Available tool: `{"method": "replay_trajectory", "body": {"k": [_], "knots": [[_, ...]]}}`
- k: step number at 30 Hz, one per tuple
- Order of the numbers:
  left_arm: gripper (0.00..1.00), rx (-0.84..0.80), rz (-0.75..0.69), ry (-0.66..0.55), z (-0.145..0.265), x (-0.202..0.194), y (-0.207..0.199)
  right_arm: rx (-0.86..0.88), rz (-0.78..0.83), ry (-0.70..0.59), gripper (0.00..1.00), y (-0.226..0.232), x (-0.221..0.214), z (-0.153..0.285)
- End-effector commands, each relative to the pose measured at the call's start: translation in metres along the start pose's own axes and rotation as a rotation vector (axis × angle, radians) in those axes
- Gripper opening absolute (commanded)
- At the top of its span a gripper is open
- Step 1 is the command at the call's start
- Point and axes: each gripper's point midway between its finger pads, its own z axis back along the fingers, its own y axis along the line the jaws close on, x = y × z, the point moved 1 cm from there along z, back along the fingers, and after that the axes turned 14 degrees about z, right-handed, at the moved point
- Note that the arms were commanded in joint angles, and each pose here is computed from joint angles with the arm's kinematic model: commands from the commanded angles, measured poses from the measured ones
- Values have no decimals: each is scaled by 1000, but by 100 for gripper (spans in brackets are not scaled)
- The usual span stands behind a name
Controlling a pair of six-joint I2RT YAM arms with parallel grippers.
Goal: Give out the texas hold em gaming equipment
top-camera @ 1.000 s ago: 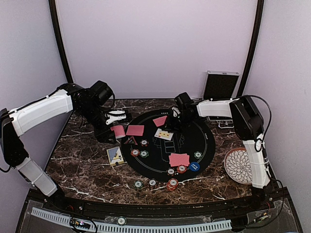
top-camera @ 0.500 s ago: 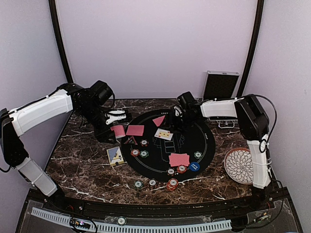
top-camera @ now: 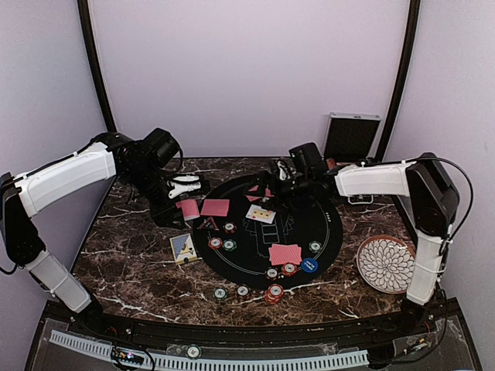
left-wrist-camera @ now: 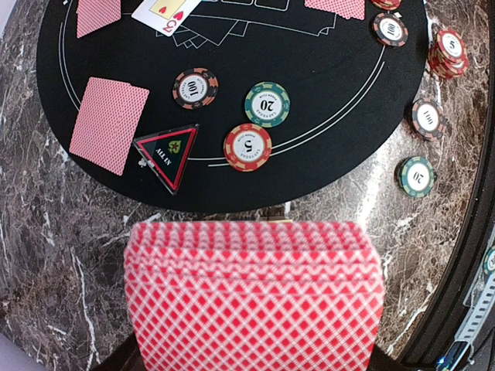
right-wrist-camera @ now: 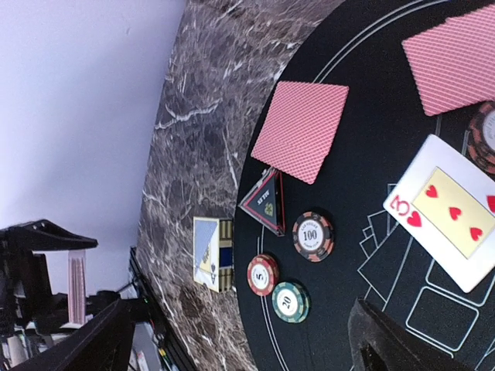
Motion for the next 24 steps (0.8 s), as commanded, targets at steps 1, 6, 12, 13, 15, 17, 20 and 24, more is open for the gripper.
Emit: {"method": "replay_trajectory", "body": {"k": [1,6,12,13,15,17,20,24], "knots": [[0,13,-18,-53,17,7,0,144,-125,-277,99,-2,41,52],[0,16,-19,-72,19,12,1,-84,40,-159,99,1,41,48],[0,18,-21,-71,19,12,2,191,-103,-189,98,22,37,59],[0,19,-21,-70,19,12,2,262,-114,-193,99,34,38,61],[0,23,-22,-70,20,12,2,290,-89,-153,99,53,36,55],[0,25,-24,-76,21,13,3,224,-33,-121,98,62,30,47],[0,23,-22,-82,22,14,2,239,-25,-95,95,69,20,35],[0,19,-18,-90,24,17,2,298,-40,-35,91,85,1,15]]}}
